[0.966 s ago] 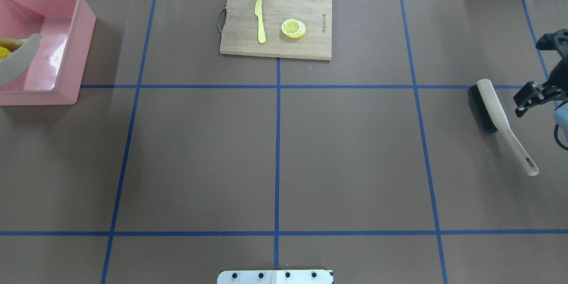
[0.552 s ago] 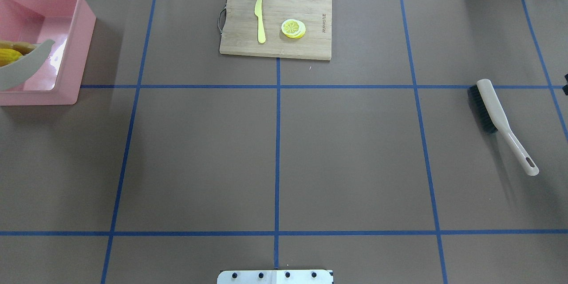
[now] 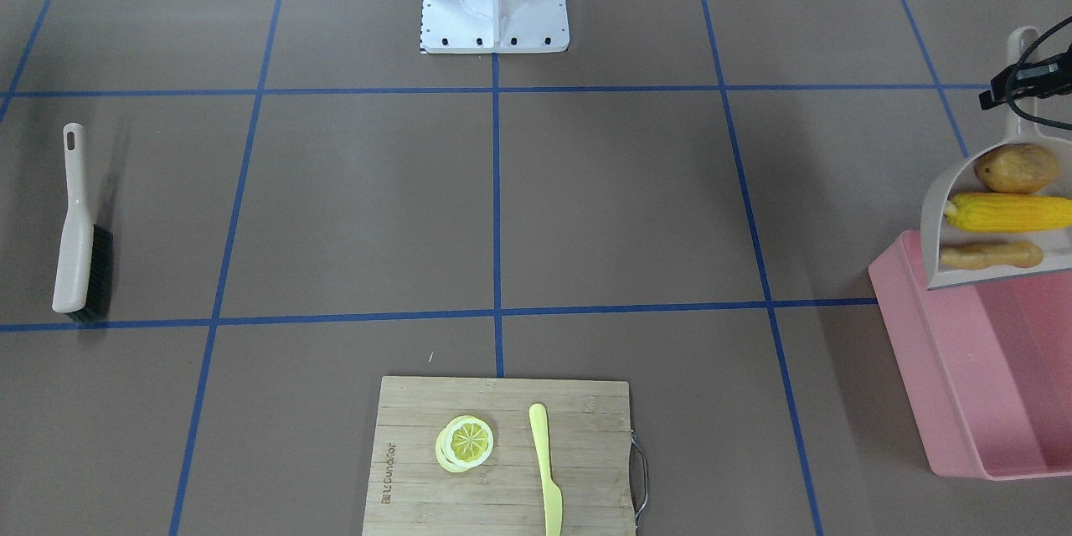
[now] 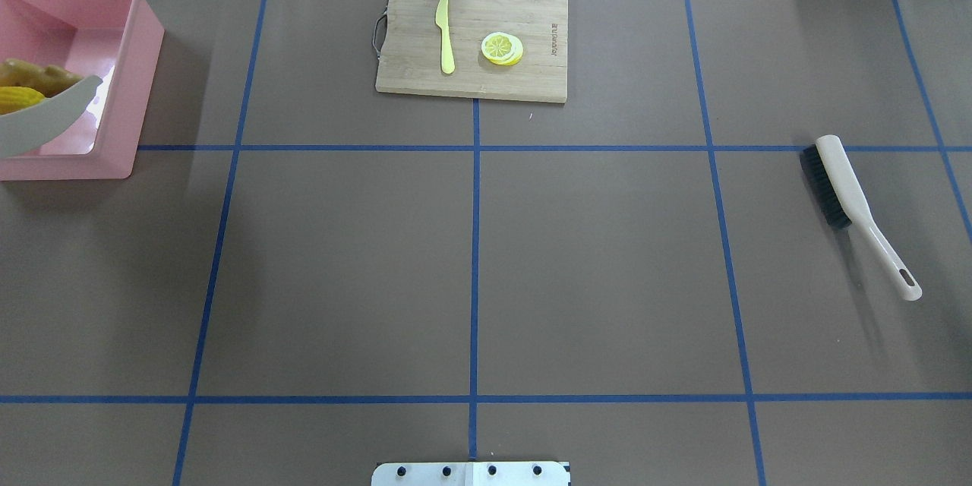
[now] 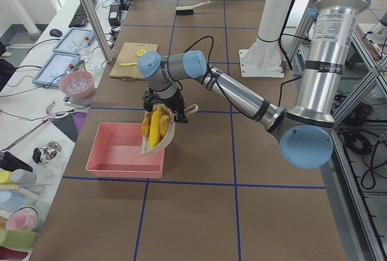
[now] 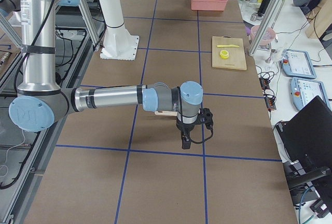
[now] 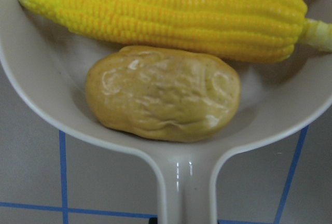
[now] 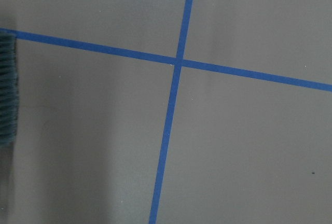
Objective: Sweep and dump trash into bin
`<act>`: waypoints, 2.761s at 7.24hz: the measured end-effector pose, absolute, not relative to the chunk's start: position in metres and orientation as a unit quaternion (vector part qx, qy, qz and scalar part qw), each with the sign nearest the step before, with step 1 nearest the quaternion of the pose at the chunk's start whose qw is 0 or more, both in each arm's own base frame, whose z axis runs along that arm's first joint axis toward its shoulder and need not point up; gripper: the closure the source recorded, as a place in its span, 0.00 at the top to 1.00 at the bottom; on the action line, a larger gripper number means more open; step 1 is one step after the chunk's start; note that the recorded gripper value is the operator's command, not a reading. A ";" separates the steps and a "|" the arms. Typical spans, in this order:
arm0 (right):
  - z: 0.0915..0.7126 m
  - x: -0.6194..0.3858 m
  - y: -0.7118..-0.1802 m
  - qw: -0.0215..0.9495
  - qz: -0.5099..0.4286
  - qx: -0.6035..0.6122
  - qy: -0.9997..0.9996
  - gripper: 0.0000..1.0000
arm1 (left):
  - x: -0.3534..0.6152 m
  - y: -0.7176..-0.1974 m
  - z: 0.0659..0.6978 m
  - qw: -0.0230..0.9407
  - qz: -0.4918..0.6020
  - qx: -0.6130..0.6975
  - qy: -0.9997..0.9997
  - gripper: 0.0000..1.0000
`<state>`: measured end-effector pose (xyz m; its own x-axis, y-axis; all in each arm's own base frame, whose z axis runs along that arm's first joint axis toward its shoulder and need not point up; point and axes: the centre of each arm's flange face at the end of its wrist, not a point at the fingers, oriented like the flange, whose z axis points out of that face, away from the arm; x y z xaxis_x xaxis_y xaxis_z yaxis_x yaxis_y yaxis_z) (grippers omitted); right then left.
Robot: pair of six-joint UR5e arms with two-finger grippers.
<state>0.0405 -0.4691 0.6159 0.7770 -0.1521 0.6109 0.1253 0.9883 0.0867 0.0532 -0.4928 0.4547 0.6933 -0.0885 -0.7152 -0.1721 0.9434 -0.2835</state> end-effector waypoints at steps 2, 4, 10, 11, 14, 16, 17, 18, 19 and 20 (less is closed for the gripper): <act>0.619 0.044 -0.466 0.942 -0.074 0.020 -0.326 1.00 | 0.043 -0.496 0.440 0.899 0.045 -0.182 0.396 0.00; 0.616 0.044 -0.468 0.943 -0.075 0.024 -0.324 1.00 | 0.019 -0.498 0.446 0.894 0.055 -0.183 0.405 0.00; 0.601 0.044 -0.469 0.943 -0.081 0.038 -0.321 1.00 | -0.018 -0.527 0.471 0.886 0.060 -0.230 0.398 0.00; 0.602 0.044 -0.467 0.943 -0.080 0.037 -0.322 1.00 | -0.024 -0.542 0.479 0.884 0.064 -0.237 0.399 0.00; 0.602 0.044 -0.466 0.942 -0.079 0.036 -0.323 1.00 | -0.031 -0.583 0.476 0.880 0.074 -0.245 0.400 0.00; 0.603 0.044 -0.466 0.943 -0.077 0.035 -0.321 1.00 | -0.032 -0.603 0.475 0.873 0.074 -0.268 0.401 0.00; 0.603 0.044 -0.466 0.944 -0.077 0.035 -0.320 1.00 | -0.032 -0.610 0.481 0.866 0.081 -0.283 0.404 0.00; 0.604 0.044 -0.466 0.944 -0.076 0.034 -0.320 1.00 | -0.033 -0.616 0.485 0.859 0.086 -0.299 0.406 0.00; 0.605 0.044 -0.466 0.944 -0.076 0.033 -0.319 1.00 | -0.034 -0.621 0.484 0.853 0.090 -0.313 0.407 0.00; 0.607 0.044 -0.466 0.944 -0.075 0.031 -0.319 1.00 | -0.035 -0.627 0.482 0.850 0.093 -0.322 0.406 0.00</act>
<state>0.0443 -0.4657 0.6070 0.7851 -0.1609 0.5982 0.1216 0.9869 0.1059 -0.0345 -0.6266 0.4823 0.6529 -0.1026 -0.7505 -0.4200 0.7755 -0.4714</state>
